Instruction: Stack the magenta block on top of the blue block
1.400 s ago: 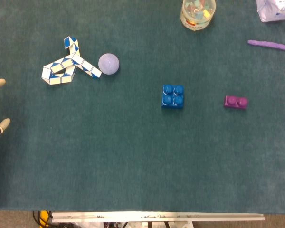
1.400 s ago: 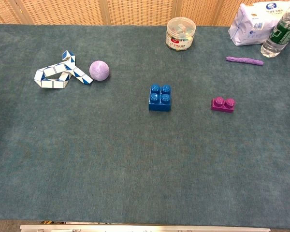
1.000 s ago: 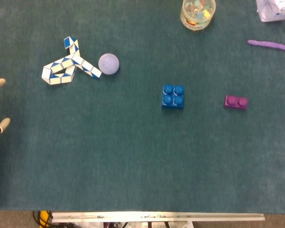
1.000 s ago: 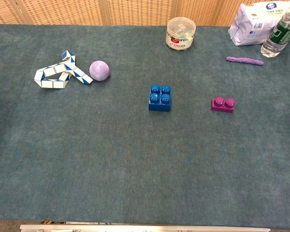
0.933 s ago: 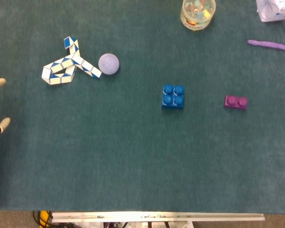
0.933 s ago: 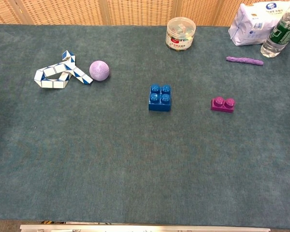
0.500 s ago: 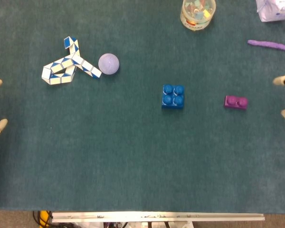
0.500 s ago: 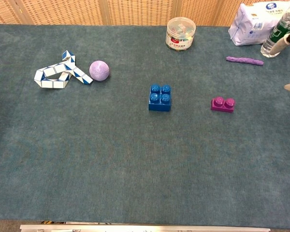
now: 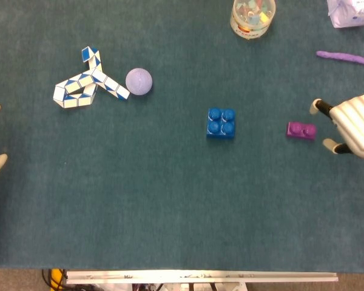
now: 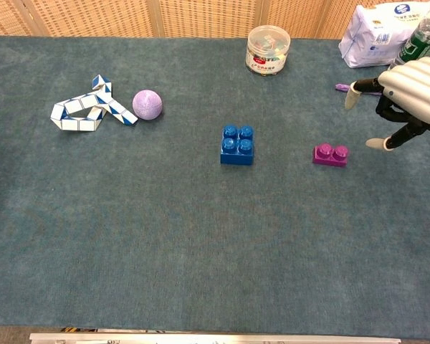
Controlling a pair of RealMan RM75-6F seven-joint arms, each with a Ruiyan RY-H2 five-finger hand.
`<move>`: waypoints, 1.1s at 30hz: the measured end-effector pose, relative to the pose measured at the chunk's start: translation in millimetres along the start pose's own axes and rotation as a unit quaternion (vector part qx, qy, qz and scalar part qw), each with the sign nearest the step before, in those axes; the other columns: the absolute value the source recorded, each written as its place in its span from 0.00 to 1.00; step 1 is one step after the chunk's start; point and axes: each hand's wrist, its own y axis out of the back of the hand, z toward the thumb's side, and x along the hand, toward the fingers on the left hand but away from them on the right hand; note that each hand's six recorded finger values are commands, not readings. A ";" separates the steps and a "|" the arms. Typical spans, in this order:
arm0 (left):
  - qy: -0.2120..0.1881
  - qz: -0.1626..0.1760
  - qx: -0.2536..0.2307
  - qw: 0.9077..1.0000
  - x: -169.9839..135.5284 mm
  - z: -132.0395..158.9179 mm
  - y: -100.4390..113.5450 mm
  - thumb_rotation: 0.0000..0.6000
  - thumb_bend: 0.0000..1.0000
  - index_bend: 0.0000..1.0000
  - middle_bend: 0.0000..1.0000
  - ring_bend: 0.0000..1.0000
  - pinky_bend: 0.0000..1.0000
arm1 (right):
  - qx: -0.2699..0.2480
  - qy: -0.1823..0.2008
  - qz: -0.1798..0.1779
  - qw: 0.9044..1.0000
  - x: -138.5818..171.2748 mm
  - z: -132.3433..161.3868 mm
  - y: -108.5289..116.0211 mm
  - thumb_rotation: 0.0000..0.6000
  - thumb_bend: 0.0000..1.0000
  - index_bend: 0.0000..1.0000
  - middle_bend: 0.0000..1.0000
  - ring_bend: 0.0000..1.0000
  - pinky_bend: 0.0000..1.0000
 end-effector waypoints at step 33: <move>-0.001 -0.009 -0.004 1.000 -0.6 0.6 -4.7 1.00 0.15 0.20 0.16 0.16 0.16 | 0.035 -0.048 0.080 0.995 -56.9 11.8 -75.3 1.00 0.13 0.41 1.00 1.00 1.00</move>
